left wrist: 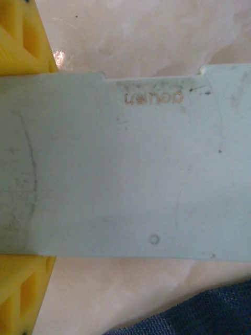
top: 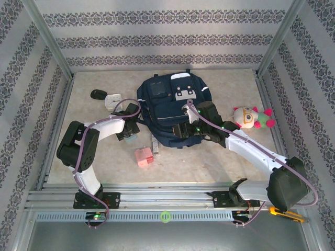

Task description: Pack the student bag

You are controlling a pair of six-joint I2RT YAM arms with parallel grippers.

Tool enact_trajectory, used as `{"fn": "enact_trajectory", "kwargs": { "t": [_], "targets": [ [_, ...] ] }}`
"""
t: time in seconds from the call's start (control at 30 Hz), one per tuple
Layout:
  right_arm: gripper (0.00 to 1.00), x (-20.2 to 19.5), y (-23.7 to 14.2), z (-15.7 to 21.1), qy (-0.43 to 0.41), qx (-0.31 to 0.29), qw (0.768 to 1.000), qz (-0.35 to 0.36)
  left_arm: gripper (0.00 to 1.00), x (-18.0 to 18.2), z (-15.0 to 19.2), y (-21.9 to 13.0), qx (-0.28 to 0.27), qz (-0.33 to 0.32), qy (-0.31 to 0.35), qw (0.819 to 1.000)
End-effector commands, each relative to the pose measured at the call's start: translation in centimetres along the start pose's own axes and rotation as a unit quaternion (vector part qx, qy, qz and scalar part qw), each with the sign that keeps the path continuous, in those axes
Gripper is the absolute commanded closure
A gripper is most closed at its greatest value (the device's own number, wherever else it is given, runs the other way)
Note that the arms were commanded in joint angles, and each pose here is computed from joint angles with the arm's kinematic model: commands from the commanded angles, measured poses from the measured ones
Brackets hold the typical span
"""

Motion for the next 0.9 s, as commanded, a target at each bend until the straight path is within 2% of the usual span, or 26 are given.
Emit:
{"fn": "enact_trajectory", "kwargs": {
  "t": [0.0,0.27,0.43,0.5,0.57,0.6,0.73,0.77,0.87],
  "targets": [
    [0.44,0.6,-0.4,0.0,-0.015,-0.003,1.000,-0.004,0.46,-0.6,0.0,-0.6,0.001,0.035,0.005,0.999],
    [0.44,1.0,-0.8,-1.0,-0.011,-0.021,1.000,-0.015,0.53,0.8,-0.4,-5.4,-0.029,0.093,0.056,0.994],
    [0.44,1.0,-1.2,-2.0,0.008,-0.043,0.999,-0.026,0.65,1.3,-0.4,-9.3,-0.073,0.173,0.151,0.970],
    [0.44,0.9,-1.4,-2.5,0.025,-0.053,0.998,-0.035,0.67,1.0,-0.3,-10.8,-0.095,0.223,0.219,0.945],
    [0.44,0.7,-1.8,-3.2,0.050,-0.064,0.996,-0.039,0.68,0.4,0.5,-12.6,-0.110,0.281,0.337,0.892],
    [0.44,0.6,-1.9,-3.4,0.060,-0.067,0.995,-0.042,0.68,0.4,0.8,-13.2,-0.115,0.297,0.377,0.870],
    [0.42,1.0,-2.8,-5.1,0.088,-0.094,0.989,-0.077,0.69,0.5,2.8,-14.8,-0.115,0.357,0.530,0.761],
    [0.38,1.2,-3.0,-5.6,0.093,-0.100,0.987,-0.084,0.69,0.6,3.1,-14.8,-0.118,0.361,0.553,0.742],
    [0.32,1.6,-3.5,-6.5,0.119,-0.110,0.982,-0.097,0.70,0.5,3.1,-14.9,-0.131,0.358,0.585,0.716]
  ]
}}
Point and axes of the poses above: each hand's point on the last joint's axis, 136 mm out from that joint toward the fingers, its own y axis out along the fingers, its own x axis along the line the jaws close on, z = x × y, the point moved 7 cm from there along -y, back along the fingers, and after that the axes turned 8 degrees about -y, right-handed, at the moved point
